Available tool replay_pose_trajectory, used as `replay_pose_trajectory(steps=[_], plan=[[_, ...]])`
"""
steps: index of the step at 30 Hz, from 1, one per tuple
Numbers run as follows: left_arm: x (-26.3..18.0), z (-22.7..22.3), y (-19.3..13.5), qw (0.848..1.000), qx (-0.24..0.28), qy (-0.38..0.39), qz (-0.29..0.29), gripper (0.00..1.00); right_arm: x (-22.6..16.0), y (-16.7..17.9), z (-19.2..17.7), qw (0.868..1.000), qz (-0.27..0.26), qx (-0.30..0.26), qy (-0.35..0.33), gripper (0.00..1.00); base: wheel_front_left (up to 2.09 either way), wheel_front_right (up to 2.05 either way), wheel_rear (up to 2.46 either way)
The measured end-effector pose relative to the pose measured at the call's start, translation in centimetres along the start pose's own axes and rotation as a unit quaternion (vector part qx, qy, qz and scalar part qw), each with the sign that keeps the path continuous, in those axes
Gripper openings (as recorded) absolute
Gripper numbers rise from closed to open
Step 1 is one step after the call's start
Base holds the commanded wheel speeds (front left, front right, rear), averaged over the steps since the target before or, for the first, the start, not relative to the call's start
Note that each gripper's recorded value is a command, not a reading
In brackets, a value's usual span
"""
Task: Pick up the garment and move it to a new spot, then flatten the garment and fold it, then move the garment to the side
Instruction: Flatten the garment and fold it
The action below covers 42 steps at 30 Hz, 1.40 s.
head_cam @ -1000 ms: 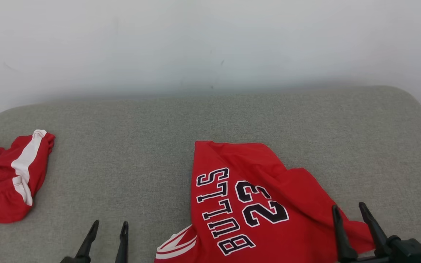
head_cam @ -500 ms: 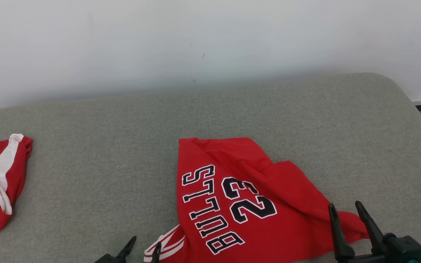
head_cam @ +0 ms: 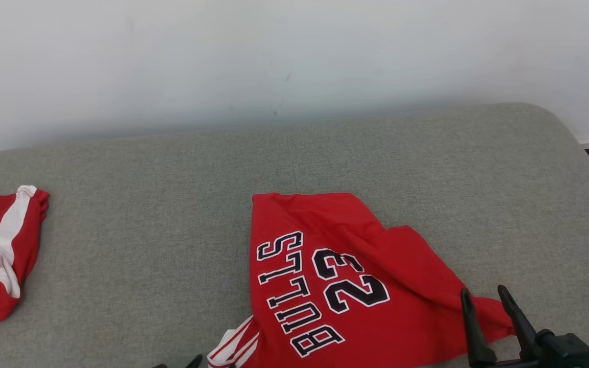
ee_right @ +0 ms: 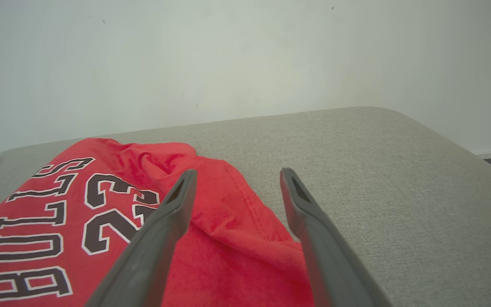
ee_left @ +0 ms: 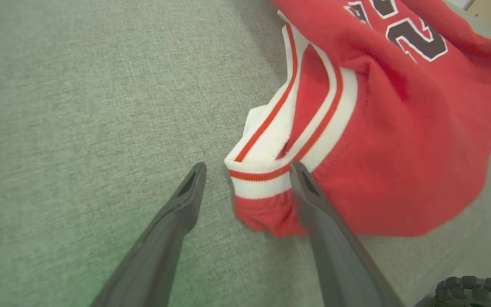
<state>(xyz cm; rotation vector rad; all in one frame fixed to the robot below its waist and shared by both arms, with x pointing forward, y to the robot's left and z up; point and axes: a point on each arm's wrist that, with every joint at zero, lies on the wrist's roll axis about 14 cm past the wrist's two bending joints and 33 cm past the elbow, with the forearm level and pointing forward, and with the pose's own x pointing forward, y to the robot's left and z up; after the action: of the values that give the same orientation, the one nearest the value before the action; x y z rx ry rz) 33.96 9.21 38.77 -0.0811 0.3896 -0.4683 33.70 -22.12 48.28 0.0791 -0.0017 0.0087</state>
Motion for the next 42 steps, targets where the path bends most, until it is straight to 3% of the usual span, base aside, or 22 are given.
replay_pose_trajectory(steps=[4, 5, 6, 8, 16, 24, 30, 35, 36, 37, 38, 42], plan=[[0.5, -0.4, -0.8, 1.0, -0.007, 0.015, -0.013, 1.0, -0.1, 0.1, -0.1, 1.0, 0.0, 0.001, 0.002, 1.0, 0.0, 0.0, 0.0], [0.6, -0.6, -0.9, 1.0, -0.01, 0.024, -0.014, 0.88, -0.2, 0.0, -0.2, 1.0, 0.0, 0.0, 0.002, 1.0, 0.0, 0.0, 0.0], [0.7, -0.8, -1.0, 0.999, -0.009, 0.032, -0.016, 0.44, -0.2, -0.1, -0.2, 1.0, -0.002, 0.0, 0.002, 1.0, 0.0, 0.0, 0.0], [0.9, -0.9, -1.1, 0.999, -0.003, 0.036, -0.021, 0.0, -0.4, -0.3, -0.1, 1.0, -0.005, -0.001, 0.001, 1.0, 0.0, 0.0, 0.0], [1.5, 3.4, 0.9, 0.999, 0.019, -0.041, 0.015, 0.0, -0.7, -1.0, 0.1, 1.0, -0.015, -0.003, -0.001, 1.0, 0.0, 0.0, 0.0], [0.0, 9.5, 3.1, 0.988, 0.046, -0.139, 0.059, 0.0, 0.0, 0.3, 0.0, 1.0, 0.002, 0.001, -0.001, 1.0, 0.0, 0.0, 0.0], [-2.7, 8.6, 5.8, 0.982, 0.033, -0.135, 0.125, 0.0, 0.6, 1.1, -0.1, 1.0, 0.012, 0.005, -0.001, 1.0, 0.0, 0.0, 0.0], [-3.9, 5.3, 5.9, 0.987, 0.001, -0.08, 0.141, 0.0, 0.9, 1.6, -0.5, 1.0, 0.016, 0.009, 0.005, 1.0, 0.0, 0.0, 0.0], [-4.0, 4.9, 5.9, 0.987, -0.003, -0.071, 0.141, 0.08, 1.0, 1.7, -0.6, 1.0, 0.017, 0.01, 0.006, 1.0, 0.0, 0.0, 0.0], [-4.1, 4.7, 6.0, 0.987, -0.002, -0.071, 0.143, 0.72, 1.0, 1.7, -0.6, 1.0, 0.017, 0.01, 0.007, 1.0, 0.0, 0.0, 0.0], [-4.2, 5.0, 6.4, 0.985, 0.0, -0.078, 0.152, 1.0, 1.1, 1.8, -0.7, 1.0, 0.018, 0.01, 0.007, 1.0, 0.0, 0.0, 0.0], [-4.4, 7.3, 7.0, 0.98, 0.016, -0.117, 0.162, 1.0, 1.2, 1.7, -0.6, 1.0, 0.017, 0.009, 0.007, 1.0, 0.0, 0.0, 0.0]])
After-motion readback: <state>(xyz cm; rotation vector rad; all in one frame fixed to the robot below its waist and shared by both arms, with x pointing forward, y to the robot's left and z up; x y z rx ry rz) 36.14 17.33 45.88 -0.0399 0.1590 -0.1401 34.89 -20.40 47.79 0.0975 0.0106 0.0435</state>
